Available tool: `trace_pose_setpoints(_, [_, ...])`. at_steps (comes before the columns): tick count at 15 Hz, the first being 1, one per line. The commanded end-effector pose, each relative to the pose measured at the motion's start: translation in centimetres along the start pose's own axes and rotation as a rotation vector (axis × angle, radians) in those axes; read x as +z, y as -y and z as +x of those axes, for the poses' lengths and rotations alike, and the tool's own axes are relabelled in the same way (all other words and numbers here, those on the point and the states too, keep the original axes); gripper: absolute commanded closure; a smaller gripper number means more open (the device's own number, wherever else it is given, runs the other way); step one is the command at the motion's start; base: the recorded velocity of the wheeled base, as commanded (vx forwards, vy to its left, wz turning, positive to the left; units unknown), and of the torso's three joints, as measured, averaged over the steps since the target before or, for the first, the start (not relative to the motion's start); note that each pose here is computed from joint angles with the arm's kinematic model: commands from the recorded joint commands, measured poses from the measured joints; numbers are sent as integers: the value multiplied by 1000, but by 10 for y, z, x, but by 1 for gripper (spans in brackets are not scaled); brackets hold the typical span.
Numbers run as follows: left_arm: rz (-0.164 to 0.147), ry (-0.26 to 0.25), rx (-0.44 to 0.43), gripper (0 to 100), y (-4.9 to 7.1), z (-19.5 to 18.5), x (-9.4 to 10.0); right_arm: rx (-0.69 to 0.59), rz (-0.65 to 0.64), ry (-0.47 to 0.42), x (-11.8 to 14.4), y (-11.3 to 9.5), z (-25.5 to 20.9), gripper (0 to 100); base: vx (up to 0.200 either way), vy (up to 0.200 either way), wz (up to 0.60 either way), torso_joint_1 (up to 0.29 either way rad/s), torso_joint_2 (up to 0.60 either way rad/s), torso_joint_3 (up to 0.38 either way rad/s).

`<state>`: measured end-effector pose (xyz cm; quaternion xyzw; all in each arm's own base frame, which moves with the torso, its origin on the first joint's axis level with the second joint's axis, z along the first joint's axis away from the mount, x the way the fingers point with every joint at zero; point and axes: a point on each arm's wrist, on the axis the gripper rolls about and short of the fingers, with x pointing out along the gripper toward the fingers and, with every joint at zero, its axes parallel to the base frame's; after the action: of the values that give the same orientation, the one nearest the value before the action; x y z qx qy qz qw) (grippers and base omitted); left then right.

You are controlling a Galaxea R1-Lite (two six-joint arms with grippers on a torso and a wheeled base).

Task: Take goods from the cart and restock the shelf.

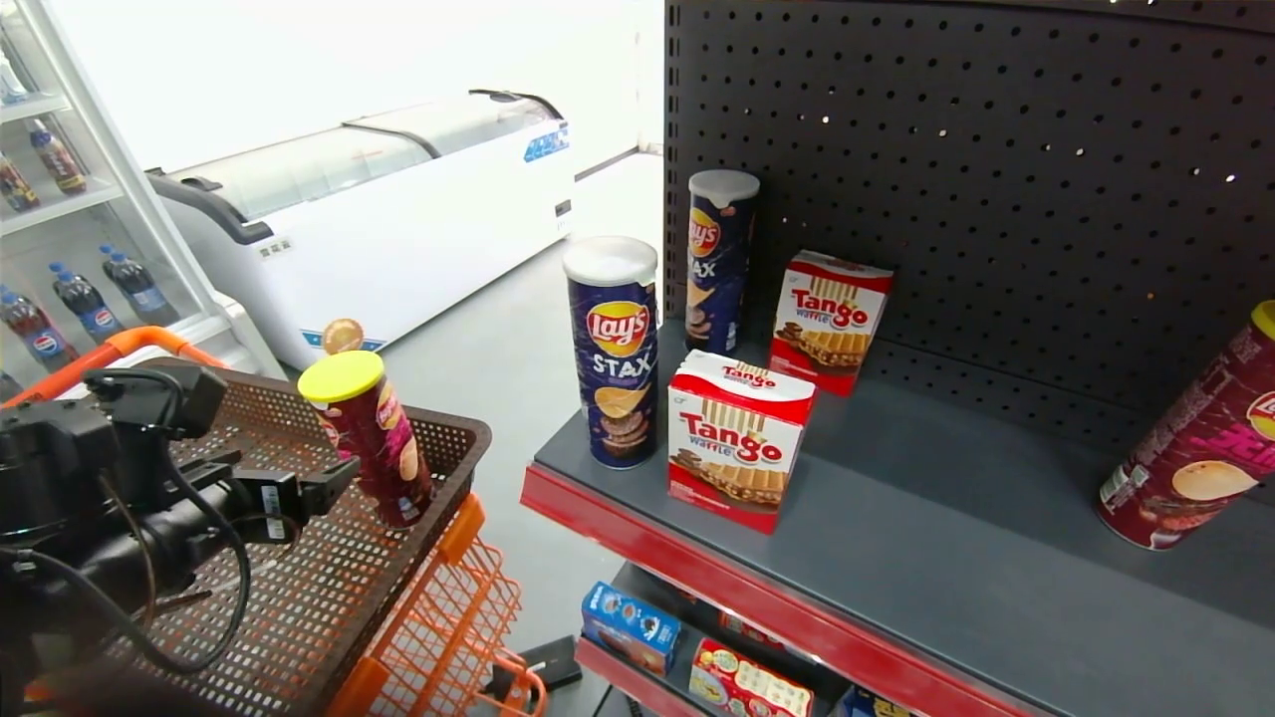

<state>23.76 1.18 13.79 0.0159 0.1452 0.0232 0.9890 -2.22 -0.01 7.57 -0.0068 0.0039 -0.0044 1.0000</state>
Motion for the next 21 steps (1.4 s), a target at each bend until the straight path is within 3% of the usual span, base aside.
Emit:
trace_pose_setpoints(1, [2,-63,-14,0,4,31,-17,0,0,-2,0,0,0,0,0,0,0,0,0,0])
trace_pose_setpoints(4, [4,-55,-29,0,9,53,-20,0,0,-2,0,0,0,0,0,0,0,0,0,0])
trace_pose_setpoints(8, [-15,-46,-25,0,9,79,-22,0,0,-2,0,0,0,0,0,0,0,0,0,0])
trace_pose_setpoints(11, [-30,35,-20,0,8,102,-17,0,0,-2,0,0,0,0,0,0,0,0,0,0])
trace_pose_setpoints(13, [-27,41,-25,0,10,107,-19,0,0,-2,0,0,0,0,0,0,0,0,0,0])
trace_pose_setpoints(14, [-23,44,-25,100,9,109,-19,0,0,-2,0,0,0,0,0,0,0,0,0,0])
trace_pose_setpoints(17, [-10,64,-24,100,9,112,-15,0,0,-2,0,0,0,0,0,0,0,0,0,0])
trace_pose_setpoints(18, [25,79,-20,100,8,112,-11,0,0,-2,0,0,0,0,0,0,0,0,0,0])
trace_pose_setpoints(21, [46,103,-18,100,8,111,-6,0,0,-2,0,0,0,0,0,0,0,0,0,0])
